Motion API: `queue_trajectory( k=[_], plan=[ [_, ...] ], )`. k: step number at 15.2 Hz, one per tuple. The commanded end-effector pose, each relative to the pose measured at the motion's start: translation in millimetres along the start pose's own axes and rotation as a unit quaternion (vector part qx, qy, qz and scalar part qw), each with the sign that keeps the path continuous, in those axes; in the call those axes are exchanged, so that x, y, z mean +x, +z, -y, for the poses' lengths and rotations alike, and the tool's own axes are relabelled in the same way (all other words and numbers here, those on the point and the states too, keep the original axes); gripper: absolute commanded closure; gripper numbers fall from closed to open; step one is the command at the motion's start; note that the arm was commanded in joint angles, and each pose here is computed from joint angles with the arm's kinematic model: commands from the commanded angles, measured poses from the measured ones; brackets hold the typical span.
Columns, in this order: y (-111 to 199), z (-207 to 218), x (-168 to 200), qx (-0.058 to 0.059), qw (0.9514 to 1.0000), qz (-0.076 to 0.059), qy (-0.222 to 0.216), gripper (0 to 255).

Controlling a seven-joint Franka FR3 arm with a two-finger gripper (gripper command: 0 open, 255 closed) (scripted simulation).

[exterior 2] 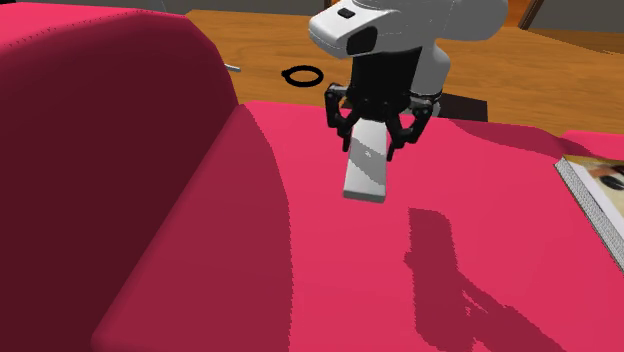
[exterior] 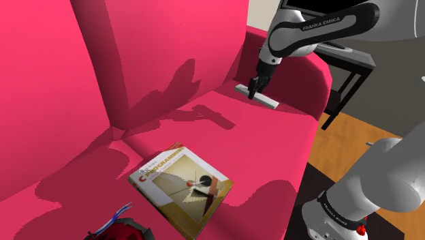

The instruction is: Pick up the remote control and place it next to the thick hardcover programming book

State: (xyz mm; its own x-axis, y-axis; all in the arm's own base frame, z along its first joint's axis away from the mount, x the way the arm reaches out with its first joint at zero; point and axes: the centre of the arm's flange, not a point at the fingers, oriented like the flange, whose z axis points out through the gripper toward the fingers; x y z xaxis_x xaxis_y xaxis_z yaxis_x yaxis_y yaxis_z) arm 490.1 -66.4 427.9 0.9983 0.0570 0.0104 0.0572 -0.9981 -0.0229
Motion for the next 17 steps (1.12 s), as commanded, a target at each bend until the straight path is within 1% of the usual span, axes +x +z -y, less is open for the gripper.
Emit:
queue_trajectory(
  k=[1, 17],
  plan=[
    [0.9, 22.7, -16.6, 0.0, 1.0, 0.0, 0.001, 255],
    [3.4, 201.4, -129.2, 0.0, 1.0, 0.0, 0.001, 255]
  ],
)
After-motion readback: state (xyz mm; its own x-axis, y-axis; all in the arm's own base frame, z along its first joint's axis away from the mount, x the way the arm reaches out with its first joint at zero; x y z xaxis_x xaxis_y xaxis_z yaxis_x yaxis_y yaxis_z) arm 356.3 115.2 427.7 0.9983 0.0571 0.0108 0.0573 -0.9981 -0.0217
